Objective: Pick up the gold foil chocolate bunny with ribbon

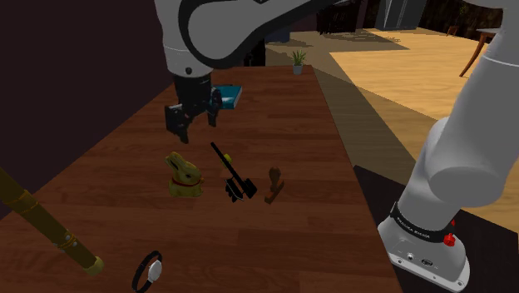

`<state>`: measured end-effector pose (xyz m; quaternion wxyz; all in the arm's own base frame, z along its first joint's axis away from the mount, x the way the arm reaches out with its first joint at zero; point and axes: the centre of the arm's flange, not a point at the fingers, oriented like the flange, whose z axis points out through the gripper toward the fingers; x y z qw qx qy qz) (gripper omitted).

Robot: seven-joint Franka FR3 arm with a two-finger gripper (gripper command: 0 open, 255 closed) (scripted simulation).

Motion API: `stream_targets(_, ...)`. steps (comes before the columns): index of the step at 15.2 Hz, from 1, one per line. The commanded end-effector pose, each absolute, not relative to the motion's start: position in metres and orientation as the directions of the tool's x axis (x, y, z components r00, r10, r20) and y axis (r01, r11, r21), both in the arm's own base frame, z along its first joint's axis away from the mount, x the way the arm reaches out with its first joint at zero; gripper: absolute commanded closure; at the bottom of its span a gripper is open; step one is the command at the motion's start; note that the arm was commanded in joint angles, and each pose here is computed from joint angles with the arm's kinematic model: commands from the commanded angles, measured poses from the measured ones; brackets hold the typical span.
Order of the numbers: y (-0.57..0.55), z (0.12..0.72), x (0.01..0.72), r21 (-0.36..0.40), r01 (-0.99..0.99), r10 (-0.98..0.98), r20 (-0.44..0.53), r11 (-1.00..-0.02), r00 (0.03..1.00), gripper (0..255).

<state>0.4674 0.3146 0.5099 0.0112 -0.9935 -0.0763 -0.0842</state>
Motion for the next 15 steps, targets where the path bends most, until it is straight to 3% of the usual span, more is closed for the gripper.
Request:
stream_targets(1,0.336,0.504,0.475,-0.009,0.166,0.162,0.174,-0.986,0.971,0)
stream_targets(6,0.391,0.491,0.494,-0.006,0.196,0.191,0.184,-0.981,0.964,0)
stream_targets(15,0.391,0.451,0.494,-0.006,0.196,0.191,0.184,-0.981,0.964,0)
